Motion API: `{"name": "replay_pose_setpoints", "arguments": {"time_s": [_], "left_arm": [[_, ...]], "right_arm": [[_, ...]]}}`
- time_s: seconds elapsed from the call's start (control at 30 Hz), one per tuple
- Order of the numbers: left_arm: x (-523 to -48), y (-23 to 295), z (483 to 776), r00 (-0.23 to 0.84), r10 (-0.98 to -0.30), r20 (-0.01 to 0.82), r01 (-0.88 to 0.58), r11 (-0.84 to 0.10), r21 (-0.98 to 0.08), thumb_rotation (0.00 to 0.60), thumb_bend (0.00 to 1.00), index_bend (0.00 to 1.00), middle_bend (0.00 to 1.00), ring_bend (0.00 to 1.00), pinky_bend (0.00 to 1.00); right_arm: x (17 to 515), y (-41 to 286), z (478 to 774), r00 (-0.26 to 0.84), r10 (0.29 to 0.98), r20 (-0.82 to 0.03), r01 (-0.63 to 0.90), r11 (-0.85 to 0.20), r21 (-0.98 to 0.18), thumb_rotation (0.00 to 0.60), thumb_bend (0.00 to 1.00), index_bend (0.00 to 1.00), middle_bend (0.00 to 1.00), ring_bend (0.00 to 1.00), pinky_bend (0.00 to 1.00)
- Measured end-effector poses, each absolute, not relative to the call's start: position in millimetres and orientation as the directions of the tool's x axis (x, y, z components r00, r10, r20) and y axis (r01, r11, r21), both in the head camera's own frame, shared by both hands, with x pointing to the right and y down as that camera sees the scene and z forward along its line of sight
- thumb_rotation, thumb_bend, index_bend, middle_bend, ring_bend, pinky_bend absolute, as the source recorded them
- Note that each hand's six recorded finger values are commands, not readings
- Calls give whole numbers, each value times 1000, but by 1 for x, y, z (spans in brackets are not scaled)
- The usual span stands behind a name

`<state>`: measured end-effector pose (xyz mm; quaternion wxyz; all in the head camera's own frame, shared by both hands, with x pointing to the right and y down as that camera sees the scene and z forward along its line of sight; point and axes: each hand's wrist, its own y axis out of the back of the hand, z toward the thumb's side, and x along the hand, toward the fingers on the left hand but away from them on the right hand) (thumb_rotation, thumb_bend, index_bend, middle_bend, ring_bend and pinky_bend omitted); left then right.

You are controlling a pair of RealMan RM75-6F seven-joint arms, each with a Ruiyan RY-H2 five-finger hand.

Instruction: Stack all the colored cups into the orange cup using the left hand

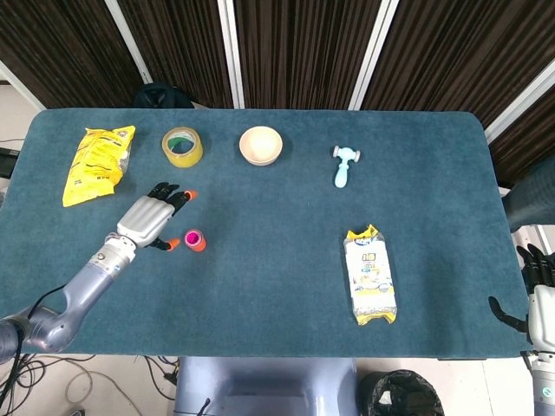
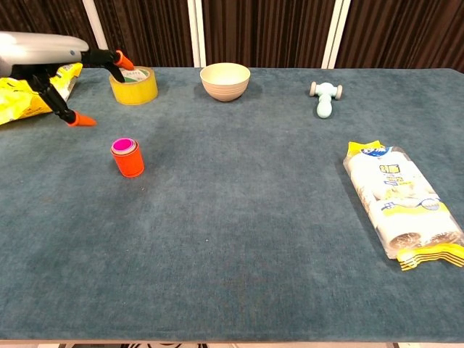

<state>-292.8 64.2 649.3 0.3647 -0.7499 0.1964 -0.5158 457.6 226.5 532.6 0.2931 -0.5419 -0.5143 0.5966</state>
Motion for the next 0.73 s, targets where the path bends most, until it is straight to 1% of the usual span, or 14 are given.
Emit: {"name": "replay_pose_setpoints", "arguments": {"time_s": [0.13, 0.23, 0.3, 0.43, 0.47, 0.57, 0.73], "left_arm": [[-314, 66, 636, 355, -729, 586, 87, -598, -797, 600, 221, 76, 88, 0, 0], [-341, 75, 623, 295, -791, 537, 91, -536, -839, 600, 221, 76, 80, 0, 0], [-364, 87, 613, 236, -834, 498, 87, -492, -866, 600, 220, 76, 75, 0, 0], [-414, 127, 594, 98, -896, 434, 66, -429, -901, 600, 221, 76, 65, 0, 0], [-429, 142, 588, 52, -907, 417, 59, -415, -908, 600, 221, 76, 64, 0, 0], [-459, 177, 575, -37, -922, 385, 27, -386, -922, 600, 222, 73, 62, 0, 0], [-476, 208, 567, -74, -927, 368, -45, -365, -930, 600, 221, 66, 60, 0, 0]], "right_arm": [[457, 227, 533, -239, 907, -346, 208, -300, -931, 600, 324, 116, 78, 124, 39], [456, 227, 534, -235, 907, -350, 206, -306, -930, 600, 324, 116, 78, 124, 39], [455, 227, 534, -230, 907, -352, 204, -309, -929, 600, 324, 116, 78, 124, 39], [452, 228, 535, -218, 908, -357, 199, -317, -927, 600, 324, 116, 78, 124, 39], [451, 229, 536, -215, 908, -359, 196, -320, -927, 600, 324, 116, 78, 124, 39], [449, 230, 537, -208, 908, -363, 191, -326, -926, 600, 325, 116, 78, 124, 39], [449, 230, 539, -204, 906, -370, 187, -335, -924, 600, 324, 116, 78, 124, 39]]}}
